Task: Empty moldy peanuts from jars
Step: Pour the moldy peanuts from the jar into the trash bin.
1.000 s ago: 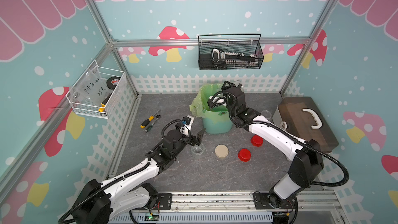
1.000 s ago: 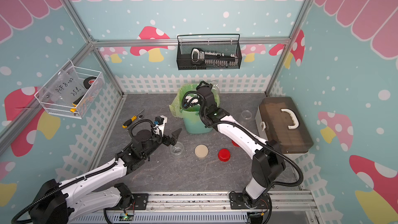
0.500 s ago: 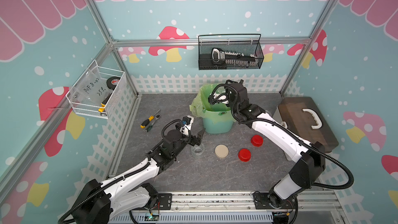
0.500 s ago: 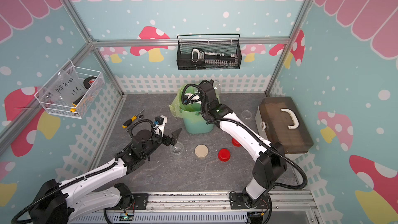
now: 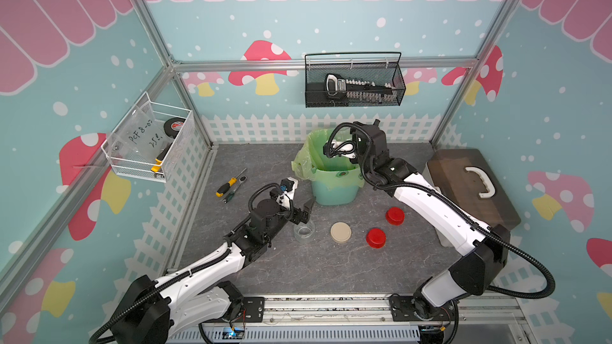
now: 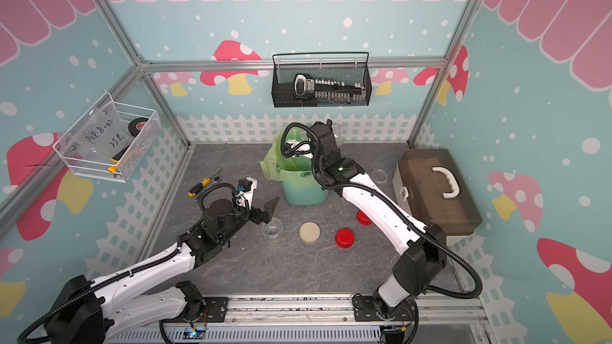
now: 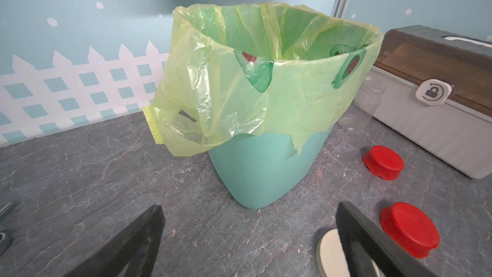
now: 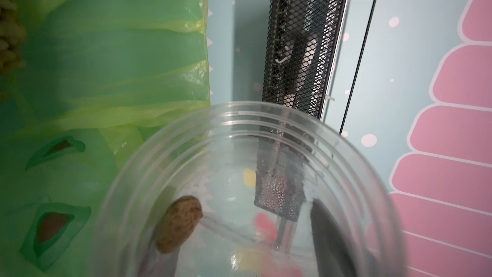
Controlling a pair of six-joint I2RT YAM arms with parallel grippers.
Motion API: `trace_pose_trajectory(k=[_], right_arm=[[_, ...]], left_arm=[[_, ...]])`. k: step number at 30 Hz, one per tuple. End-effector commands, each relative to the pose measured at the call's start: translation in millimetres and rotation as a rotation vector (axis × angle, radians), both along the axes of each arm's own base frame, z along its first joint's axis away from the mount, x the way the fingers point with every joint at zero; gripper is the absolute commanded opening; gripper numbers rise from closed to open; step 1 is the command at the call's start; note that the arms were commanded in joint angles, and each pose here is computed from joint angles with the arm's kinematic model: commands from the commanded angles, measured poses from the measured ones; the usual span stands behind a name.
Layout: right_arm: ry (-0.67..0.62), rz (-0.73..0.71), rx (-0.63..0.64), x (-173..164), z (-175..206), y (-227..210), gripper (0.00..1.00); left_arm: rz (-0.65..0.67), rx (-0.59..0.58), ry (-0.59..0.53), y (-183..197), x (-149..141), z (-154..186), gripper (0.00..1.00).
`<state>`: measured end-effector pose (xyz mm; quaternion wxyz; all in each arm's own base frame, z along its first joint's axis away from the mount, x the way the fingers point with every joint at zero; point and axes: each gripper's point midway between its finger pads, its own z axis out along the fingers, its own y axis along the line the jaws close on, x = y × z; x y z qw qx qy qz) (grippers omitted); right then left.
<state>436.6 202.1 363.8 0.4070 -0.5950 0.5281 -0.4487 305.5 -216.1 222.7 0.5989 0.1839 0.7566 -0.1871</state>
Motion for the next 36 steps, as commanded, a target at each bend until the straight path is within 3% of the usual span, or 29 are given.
trace_pose_trajectory(k=[1, 9, 16, 21, 25, 31, 36], right_arm=[[-0.064, -0.058, -0.144, -1, 11, -7, 0.32], [-0.151, 0.025, -0.335, 8, 16, 13, 0.31], [-0.105, 0.050, -0.493, 22, -16, 24, 0.31], [-0.142, 0.074, -0.511, 19, -1, 28, 0.31], [-0.108, 0.087, -0.573, 22, -19, 30, 0.31], [-0.147, 0.084, -0.513, 12, 6, 24, 0.31], [-0.099, 0.081, -0.422, 16, -7, 25, 0.31]], left_arm=[[-0.001, 0.003, -0.027, -1, 2, 10, 0.99], [-0.003, 0.002, -0.028, -1, 1, 10, 0.99], [-0.007, -0.006, -0.036, 0, -1, 11, 0.99], [-0.006, -0.009, -0.040, 1, -2, 12, 0.99], [-0.006, -0.003, -0.034, -1, 0, 11, 0.99], [-0.003, -0.005, -0.033, 0, 0, 11, 0.99], [-0.006, 0.006, -0.026, -2, 2, 10, 0.99]])
